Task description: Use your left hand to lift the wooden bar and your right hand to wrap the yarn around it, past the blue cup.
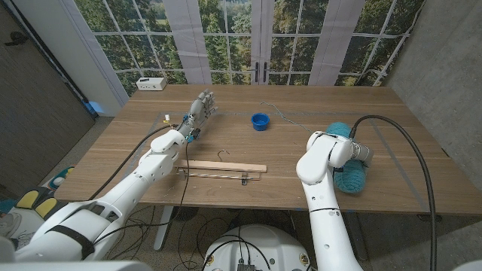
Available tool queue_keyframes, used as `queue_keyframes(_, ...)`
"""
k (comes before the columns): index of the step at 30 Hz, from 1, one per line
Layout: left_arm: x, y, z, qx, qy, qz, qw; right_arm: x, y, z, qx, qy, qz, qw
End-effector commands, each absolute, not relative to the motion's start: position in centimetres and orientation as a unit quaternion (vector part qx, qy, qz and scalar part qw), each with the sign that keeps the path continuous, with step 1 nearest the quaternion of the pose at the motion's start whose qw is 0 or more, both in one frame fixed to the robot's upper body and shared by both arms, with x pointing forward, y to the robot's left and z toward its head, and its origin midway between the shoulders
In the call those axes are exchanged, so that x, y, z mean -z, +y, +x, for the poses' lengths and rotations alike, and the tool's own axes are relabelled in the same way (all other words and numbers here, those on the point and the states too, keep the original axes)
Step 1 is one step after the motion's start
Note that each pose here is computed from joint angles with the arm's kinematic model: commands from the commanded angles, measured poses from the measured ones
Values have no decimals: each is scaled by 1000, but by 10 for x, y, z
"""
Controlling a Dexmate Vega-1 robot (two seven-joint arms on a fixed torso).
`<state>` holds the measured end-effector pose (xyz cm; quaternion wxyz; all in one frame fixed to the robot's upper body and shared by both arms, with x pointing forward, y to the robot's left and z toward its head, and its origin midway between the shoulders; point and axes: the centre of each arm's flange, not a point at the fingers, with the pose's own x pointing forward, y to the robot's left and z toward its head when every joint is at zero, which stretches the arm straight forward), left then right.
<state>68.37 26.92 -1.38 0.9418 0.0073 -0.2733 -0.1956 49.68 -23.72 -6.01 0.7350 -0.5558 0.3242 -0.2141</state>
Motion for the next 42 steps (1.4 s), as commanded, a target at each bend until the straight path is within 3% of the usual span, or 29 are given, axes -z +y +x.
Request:
queue_keyframes(1, 16, 271, 678, 193, -275, 8, 942, 65, -241, 497, 258, 250, -582, 729)
queue_keyframes(5, 14, 272, 677, 192, -277, 13, 941, 64, -238, 489, 302, 192, -595, 720)
queue_keyframes(10, 10, 272, 673, 194, -280, 25, 940, 65, -228, 471, 395, 55, -605, 689)
queue_keyframes(15, 7, 272, 669, 195, -282, 49, 938, 65, -221, 460, 451, -20, -597, 663)
queue_keyframes(29, -4, 278, 653, 192, -283, 148, 928, 63, -215, 444, 495, -133, -590, 624)
queue_keyframes(42, -14, 281, 625, 174, -277, 260, 909, 44, -220, 418, 495, -191, -591, 607)
